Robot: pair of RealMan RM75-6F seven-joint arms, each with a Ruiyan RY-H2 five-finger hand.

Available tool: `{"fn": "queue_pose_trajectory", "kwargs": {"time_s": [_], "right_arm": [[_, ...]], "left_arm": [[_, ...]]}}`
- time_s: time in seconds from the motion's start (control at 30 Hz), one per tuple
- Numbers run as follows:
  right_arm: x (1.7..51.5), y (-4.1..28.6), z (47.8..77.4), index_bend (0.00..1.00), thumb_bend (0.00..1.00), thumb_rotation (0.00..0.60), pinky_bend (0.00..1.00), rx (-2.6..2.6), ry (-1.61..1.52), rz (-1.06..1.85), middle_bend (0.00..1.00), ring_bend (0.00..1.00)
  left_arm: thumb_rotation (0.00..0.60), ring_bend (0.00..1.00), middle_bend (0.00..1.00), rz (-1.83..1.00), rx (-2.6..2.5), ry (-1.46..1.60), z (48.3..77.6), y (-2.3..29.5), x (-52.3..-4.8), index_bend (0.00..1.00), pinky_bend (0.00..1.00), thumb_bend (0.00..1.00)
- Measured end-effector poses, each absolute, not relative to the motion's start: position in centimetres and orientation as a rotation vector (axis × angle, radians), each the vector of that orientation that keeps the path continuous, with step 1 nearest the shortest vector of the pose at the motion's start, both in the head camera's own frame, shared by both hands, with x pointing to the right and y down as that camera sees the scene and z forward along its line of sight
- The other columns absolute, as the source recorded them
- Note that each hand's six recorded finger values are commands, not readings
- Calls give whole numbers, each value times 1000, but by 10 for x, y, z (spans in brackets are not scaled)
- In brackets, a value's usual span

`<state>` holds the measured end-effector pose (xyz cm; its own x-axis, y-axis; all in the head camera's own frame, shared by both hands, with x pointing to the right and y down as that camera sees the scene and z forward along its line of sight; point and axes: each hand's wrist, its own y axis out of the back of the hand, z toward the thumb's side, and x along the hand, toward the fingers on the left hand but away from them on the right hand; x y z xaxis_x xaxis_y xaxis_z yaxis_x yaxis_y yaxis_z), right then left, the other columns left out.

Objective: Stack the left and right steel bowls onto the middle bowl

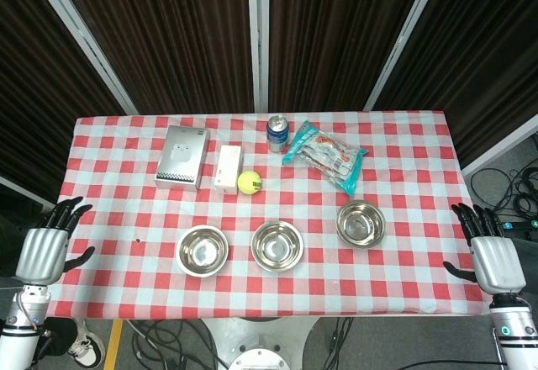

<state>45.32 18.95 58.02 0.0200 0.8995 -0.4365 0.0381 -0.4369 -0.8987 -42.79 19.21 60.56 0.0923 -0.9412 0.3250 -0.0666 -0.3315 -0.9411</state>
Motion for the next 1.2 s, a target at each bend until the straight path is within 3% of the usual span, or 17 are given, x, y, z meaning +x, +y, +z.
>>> {"fn": "queue_pose_trajectory", "kwargs": {"time_s": [0.33,0.53,0.6,0.73,0.8,0.93,1.2], "right_arm": [[451,187,579,25,41,600,0,-1573,-988,1493,77,0],[443,186,581,88,45,600,2,-1573,-991,1446,153,46],[439,187,583,132,45,600,54,-1563,-959,1438,181,124],[425,186,592,255,49,600,338,-1551,-874,1414,252,350],[414,186,601,304,53,600,435,-1558,-819,1398,297,446],[392,185,620,341,56,600,489,-1583,-712,1380,321,519],[352,185,650,343,71,600,518,-1617,-549,1358,324,543]], "left_arm": [[600,163,241,-1344,-1545,1036,602,190,-428,250,322,205],[600,163,241,-1335,-1549,1043,600,188,-429,250,322,206],[600,163,241,-1332,-1551,1042,601,189,-429,250,322,206],[600,163,241,-1328,-1561,1055,603,190,-429,250,322,205],[600,163,241,-1325,-1559,1057,603,190,-429,250,322,205],[600,163,241,-1321,-1557,1077,601,190,-432,250,322,205],[600,163,241,-1347,-1534,1097,597,192,-447,250,322,206]]}}
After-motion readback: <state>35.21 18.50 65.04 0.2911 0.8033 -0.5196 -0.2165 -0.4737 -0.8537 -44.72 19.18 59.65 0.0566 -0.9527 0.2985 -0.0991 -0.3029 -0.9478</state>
